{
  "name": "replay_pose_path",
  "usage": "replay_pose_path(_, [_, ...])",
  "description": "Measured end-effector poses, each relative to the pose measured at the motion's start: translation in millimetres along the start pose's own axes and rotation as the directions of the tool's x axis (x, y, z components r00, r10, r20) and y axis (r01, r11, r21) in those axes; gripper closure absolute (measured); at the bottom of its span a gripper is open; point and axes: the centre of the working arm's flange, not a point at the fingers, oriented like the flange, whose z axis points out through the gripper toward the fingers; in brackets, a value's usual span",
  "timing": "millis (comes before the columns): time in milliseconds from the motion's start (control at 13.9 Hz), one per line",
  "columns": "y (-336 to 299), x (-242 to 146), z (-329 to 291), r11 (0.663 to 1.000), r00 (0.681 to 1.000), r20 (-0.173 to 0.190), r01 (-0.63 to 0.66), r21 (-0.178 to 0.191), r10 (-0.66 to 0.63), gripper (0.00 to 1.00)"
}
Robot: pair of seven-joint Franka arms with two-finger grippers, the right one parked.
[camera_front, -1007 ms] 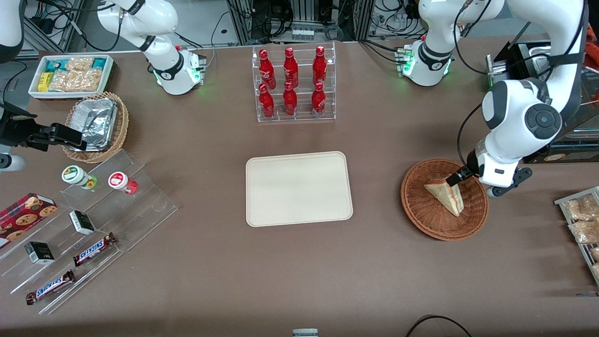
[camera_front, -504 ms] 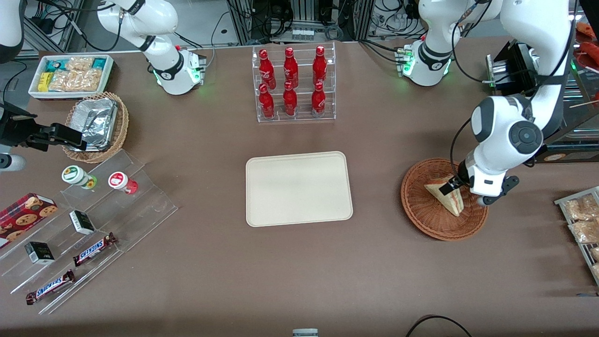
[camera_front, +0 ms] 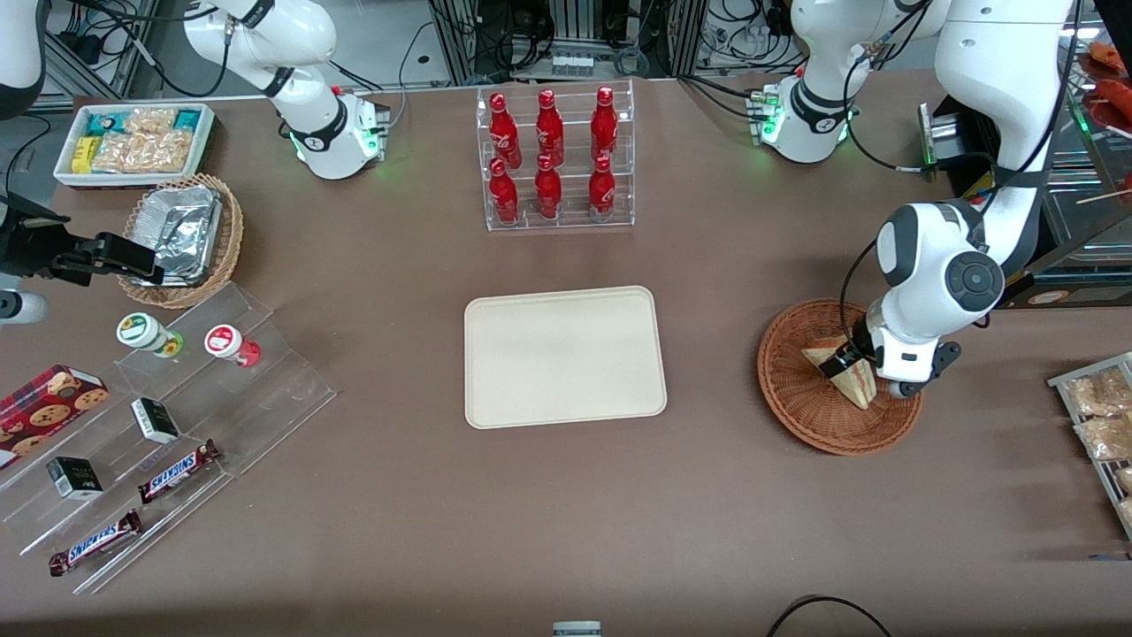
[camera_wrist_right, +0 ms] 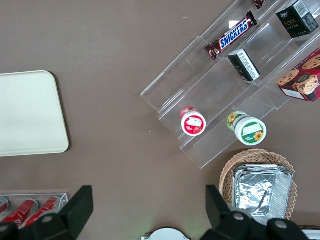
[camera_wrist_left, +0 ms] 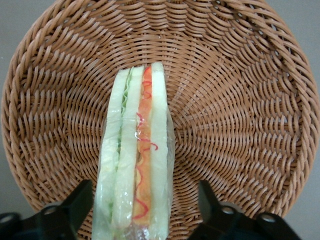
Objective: Place sandwich from basket to tray
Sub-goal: 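Close the left gripper on the sandwich's wrapped edge, then lift the sandwich and carry it with the left gripper over the tray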
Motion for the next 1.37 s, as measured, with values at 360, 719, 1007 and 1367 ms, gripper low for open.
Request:
replay_pose_path(360, [-1, -2, 0, 1.000, 1.000, 0.015, -0.022, 0.015, 0.021, 0.64])
replay_pose_path(719, [20, 1, -60, 0.994, 0.993, 0.066, -0.099, 0.044, 0.096, 0.82])
replay_pose_path(1007, [71, -29, -111, 0.968, 0.968, 0.082, -0.243, 0.061, 0.238, 0.85])
replay_pose_path(1367, [155, -114, -135, 0.910, 0.909, 0.086, -0.412, 0.038, 0.408, 0.85])
